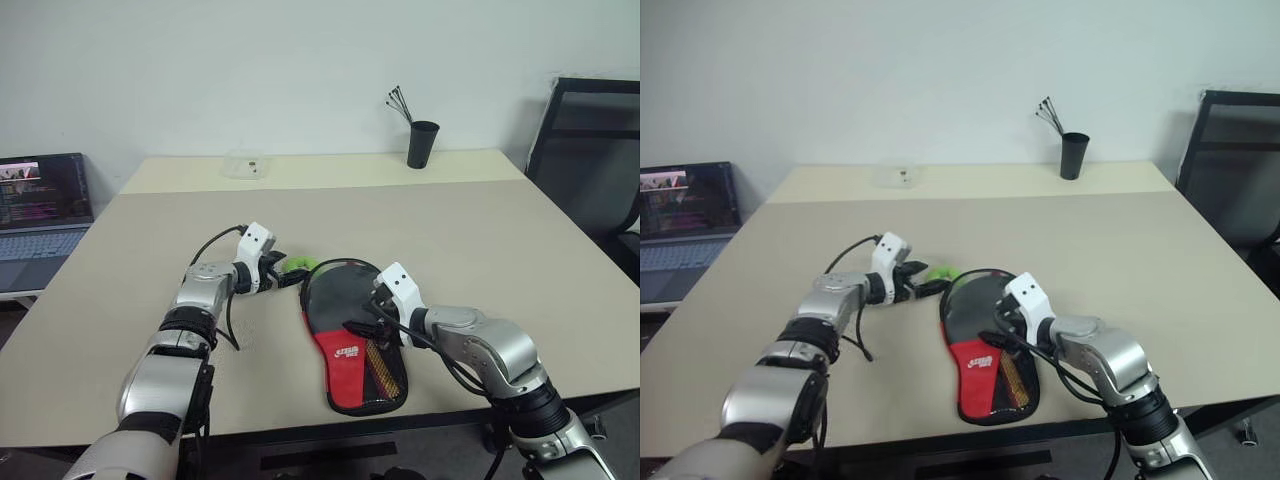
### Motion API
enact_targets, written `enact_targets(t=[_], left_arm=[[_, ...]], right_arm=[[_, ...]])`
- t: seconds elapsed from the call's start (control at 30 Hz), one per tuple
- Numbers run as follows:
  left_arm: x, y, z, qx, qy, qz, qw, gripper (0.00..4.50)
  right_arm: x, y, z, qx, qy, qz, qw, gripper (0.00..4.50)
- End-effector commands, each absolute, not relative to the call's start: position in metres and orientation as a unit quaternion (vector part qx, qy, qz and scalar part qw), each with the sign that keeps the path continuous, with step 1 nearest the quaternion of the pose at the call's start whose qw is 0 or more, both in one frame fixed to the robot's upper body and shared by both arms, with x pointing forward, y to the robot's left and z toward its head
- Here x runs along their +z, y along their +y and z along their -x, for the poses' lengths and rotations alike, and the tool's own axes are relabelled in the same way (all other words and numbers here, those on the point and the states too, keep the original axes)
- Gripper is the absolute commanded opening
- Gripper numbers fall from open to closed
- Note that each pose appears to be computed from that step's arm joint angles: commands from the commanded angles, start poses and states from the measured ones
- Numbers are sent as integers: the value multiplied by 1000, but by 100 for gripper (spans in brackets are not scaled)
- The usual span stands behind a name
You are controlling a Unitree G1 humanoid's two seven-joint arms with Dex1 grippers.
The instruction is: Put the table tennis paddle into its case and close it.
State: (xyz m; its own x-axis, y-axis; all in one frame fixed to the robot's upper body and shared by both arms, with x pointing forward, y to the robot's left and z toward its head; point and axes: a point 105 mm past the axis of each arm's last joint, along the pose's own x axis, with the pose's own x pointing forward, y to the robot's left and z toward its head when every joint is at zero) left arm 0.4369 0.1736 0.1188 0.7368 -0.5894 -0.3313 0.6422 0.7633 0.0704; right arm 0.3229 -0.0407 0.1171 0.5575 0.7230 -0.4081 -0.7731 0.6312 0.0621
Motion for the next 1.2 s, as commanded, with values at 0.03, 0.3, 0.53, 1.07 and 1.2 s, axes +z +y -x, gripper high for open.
enact_targets(t=[0.03,0.3,0.53,1.07,1.2], left_arm=[[124,174,-442,-320,143,-101,931,446],[117,172,-440,-325,151,-100,928,446],[113,165,-437,-339,152,-97,923,446],[111,158,-433,-362,158,-66,916,245],[110,156,-432,-368,159,-58,914,99]], right_arm=[[131,-39,-322,425,174,61,886,344],[130,-39,-323,421,174,60,888,344],[131,-39,-327,411,168,64,894,344],[130,-41,-329,405,166,70,896,344],[129,-41,-329,404,165,74,897,344]])
